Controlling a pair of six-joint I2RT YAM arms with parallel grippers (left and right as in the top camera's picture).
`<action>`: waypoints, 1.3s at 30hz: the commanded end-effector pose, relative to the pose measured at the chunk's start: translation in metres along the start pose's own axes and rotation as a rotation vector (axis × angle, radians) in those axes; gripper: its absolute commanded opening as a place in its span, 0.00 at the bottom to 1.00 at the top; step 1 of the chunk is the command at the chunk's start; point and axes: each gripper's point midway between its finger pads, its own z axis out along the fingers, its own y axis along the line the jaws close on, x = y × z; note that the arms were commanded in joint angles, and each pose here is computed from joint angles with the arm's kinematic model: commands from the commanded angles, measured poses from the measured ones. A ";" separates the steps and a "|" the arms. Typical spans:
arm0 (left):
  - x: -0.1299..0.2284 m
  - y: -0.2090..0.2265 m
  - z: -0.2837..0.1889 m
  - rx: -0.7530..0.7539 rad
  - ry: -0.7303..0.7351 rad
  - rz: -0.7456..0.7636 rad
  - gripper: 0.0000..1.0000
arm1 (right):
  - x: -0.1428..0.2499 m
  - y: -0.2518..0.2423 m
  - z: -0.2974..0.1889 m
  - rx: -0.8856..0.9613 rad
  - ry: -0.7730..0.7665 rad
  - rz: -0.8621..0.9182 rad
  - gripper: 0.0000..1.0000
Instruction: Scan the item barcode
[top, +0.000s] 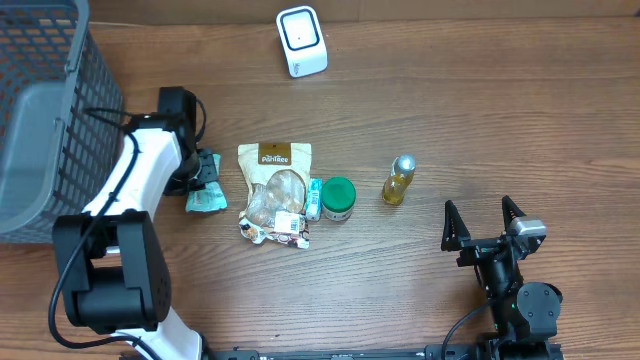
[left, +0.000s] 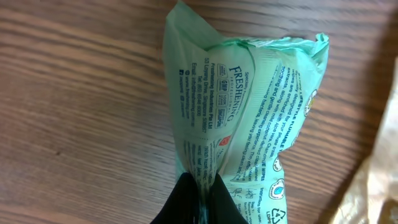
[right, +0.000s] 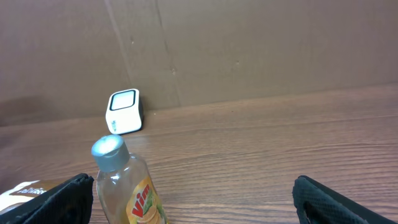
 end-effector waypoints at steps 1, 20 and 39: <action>-0.001 -0.015 -0.007 0.053 -0.009 0.086 0.04 | 0.003 -0.001 0.001 0.004 0.003 0.002 1.00; -0.022 -0.028 -0.046 0.096 -0.048 0.010 0.54 | 0.003 -0.001 0.001 0.004 0.003 0.002 1.00; -0.091 -0.030 -0.159 0.158 -0.310 -0.028 1.00 | 0.003 -0.001 0.001 0.004 0.003 0.002 1.00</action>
